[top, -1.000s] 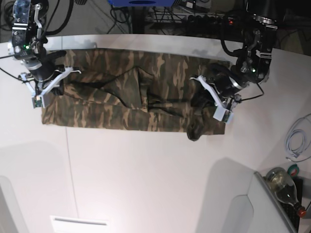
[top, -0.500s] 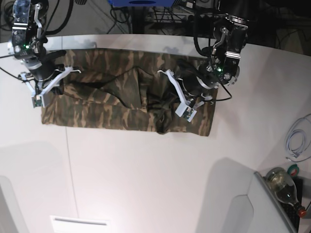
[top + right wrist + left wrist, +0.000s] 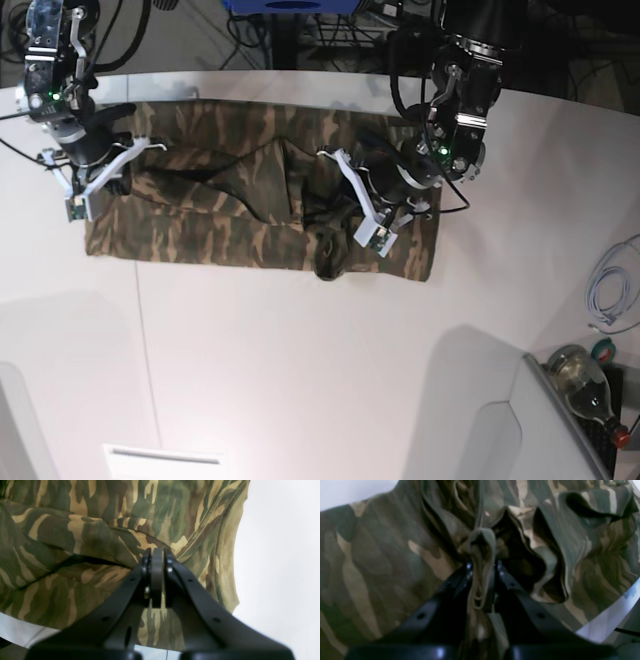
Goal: Layout the t-shirt on the table in an organized manner, then fold the t-shirt properly
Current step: 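Fold the strip's end with the left gripper toward the right gripper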
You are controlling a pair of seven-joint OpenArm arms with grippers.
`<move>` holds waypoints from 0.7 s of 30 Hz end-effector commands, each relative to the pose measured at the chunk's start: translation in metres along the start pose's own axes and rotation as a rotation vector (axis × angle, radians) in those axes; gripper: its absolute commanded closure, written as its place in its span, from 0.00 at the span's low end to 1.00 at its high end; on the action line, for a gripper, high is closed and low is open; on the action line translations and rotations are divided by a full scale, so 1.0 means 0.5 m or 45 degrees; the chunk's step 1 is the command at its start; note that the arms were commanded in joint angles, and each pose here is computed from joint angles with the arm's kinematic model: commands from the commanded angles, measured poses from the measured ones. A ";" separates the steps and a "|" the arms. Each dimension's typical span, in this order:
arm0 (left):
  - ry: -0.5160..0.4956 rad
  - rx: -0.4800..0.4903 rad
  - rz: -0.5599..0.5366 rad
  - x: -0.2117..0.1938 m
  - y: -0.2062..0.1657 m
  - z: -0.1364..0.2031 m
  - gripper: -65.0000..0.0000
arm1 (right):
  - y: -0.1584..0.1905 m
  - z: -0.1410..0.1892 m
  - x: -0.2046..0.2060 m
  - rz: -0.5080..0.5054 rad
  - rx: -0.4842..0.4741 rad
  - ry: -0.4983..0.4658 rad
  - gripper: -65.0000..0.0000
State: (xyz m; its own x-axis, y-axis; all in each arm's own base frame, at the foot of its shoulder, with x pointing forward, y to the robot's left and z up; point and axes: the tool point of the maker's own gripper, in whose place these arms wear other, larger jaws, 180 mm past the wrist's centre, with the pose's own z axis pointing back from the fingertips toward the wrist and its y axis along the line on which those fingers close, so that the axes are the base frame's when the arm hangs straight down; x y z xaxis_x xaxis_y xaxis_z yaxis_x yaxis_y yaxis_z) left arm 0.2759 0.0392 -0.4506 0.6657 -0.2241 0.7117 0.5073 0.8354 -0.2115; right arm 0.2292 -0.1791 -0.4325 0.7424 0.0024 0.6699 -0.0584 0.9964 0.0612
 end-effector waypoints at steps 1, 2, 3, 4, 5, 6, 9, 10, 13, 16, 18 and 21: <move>-0.067 -0.013 -0.008 0.035 -0.002 0.003 1.00 | -0.004 0.004 0.029 0.008 -0.001 -0.062 0.98; -0.048 -0.022 -0.014 0.029 -0.009 0.000 1.00 | -0.004 0.004 0.028 0.007 -0.001 -0.060 0.98; -0.037 -0.036 -0.025 0.028 -0.017 -0.002 1.00 | -0.004 0.004 0.030 0.007 -0.001 -0.062 0.98; -0.028 -0.041 -0.035 0.025 -0.022 -0.004 1.00 | -0.004 0.004 0.030 0.007 -0.001 -0.062 0.98; -0.027 -0.044 -0.037 0.025 -0.024 -0.004 1.00 | -0.004 0.003 0.031 0.007 -0.001 -0.064 0.98; -0.023 -0.046 -0.035 0.023 -0.025 -0.005 1.00 | -0.004 0.003 0.031 0.007 -0.001 -0.064 0.98; -0.026 -0.049 -0.031 0.024 -0.026 -0.006 1.00 | -0.004 0.003 0.031 0.007 -0.001 -0.064 0.98; -0.026 -0.049 -0.031 0.024 -0.026 -0.006 1.00 | -0.004 0.003 0.031 0.007 -0.001 -0.064 0.98; -0.028 -0.047 -0.031 0.026 -0.025 -0.005 1.00 | -0.004 0.003 0.031 0.007 -0.001 -0.064 0.98; -0.030 -0.046 -0.031 0.027 -0.024 -0.005 1.00 | -0.004 0.003 0.031 0.007 -0.001 -0.064 0.98; -0.042 -0.050 -0.021 0.033 -0.029 -0.008 1.00 | -0.004 0.003 0.031 0.007 -0.001 -0.064 0.98; -0.060 -0.056 -0.025 0.051 -0.035 -0.015 1.00 | -0.004 0.003 0.031 0.007 -0.001 -0.064 0.98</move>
State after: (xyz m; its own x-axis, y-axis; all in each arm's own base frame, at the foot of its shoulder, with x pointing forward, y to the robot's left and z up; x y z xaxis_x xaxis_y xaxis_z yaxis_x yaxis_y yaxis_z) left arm 0.2769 0.0215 -0.4482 0.6632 -0.2455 0.7070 0.5353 0.8159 -0.2187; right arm 0.2313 -0.1791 -0.4314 0.7391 0.0024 0.6736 -0.0587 0.9964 0.0609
